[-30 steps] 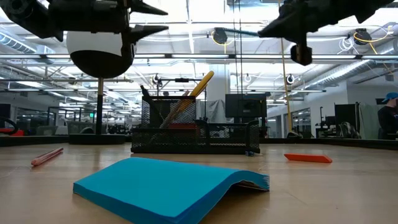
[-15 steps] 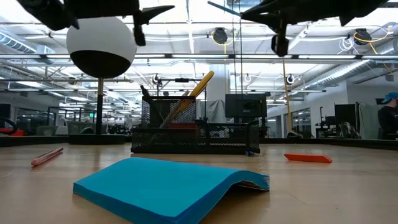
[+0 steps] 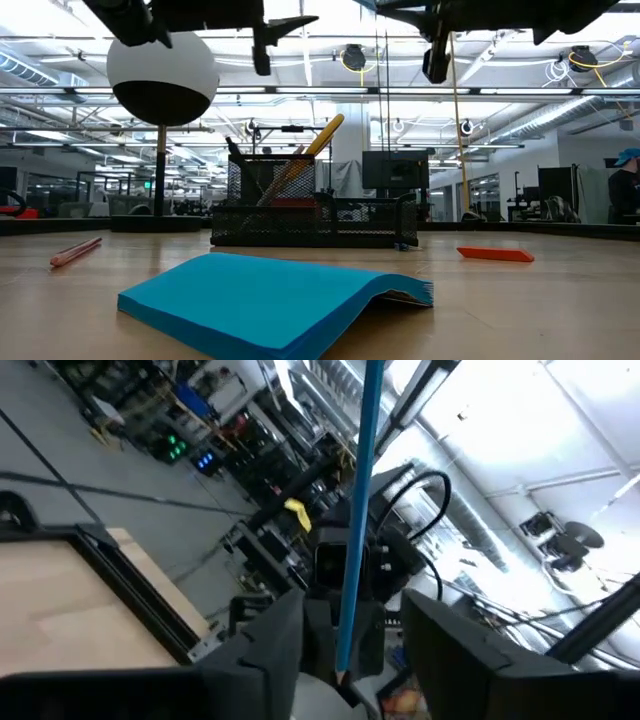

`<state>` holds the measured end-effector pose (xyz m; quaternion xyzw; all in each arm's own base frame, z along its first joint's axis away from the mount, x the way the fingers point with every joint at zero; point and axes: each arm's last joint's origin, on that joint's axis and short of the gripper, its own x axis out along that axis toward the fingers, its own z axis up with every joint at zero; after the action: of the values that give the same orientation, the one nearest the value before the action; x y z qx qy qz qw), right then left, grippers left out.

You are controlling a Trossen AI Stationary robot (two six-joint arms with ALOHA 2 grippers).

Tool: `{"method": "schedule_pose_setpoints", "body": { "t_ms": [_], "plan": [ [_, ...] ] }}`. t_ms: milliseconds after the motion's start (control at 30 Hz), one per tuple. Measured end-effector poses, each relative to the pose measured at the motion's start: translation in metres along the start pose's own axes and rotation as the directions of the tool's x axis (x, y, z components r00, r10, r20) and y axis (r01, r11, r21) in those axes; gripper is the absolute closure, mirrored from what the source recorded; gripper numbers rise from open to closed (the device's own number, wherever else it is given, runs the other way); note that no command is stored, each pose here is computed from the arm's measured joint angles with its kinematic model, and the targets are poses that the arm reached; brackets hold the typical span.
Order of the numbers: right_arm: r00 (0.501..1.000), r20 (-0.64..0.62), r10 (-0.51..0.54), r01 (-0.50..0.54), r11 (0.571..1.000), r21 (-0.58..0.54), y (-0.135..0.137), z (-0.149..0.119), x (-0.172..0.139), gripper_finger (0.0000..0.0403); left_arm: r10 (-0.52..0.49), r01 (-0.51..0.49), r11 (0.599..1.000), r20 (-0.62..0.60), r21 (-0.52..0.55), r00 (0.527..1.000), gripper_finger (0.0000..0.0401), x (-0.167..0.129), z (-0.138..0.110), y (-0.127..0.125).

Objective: Pick and place office supplies into organizer
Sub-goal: Put the blue pencil into the desk organizer

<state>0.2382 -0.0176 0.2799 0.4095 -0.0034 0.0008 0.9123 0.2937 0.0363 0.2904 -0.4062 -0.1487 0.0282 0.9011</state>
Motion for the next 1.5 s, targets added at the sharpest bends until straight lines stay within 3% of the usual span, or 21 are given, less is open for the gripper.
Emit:
{"method": "schedule_pose_setpoints", "body": {
  "t_ms": [267, 467, 1500],
  "plan": [
    [1.000, 0.000, 0.007, -0.007, 1.000, 0.002, 0.001, 0.000, 0.000, 0.0403, -0.041, 0.039, 0.997, 0.039, 0.064, 0.998, 0.0141, 0.020, 0.013, -0.010],
    [1.000, -0.008, 0.027, -0.027, 1.000, 0.004, 0.002, 0.000, 0.000, 0.0403, 0.012, -0.014, 0.996, 0.027, 0.083, 1.000, 0.0109, 0.028, 0.024, -0.010],
    [0.999, -0.012, 0.043, -0.043, 0.999, 0.028, -0.006, -0.006, 0.014, 0.0403, 0.000, 0.000, 1.000, 0.038, 0.002, 0.999, 0.0103, 0.029, 0.037, -0.004]
  ]
}}
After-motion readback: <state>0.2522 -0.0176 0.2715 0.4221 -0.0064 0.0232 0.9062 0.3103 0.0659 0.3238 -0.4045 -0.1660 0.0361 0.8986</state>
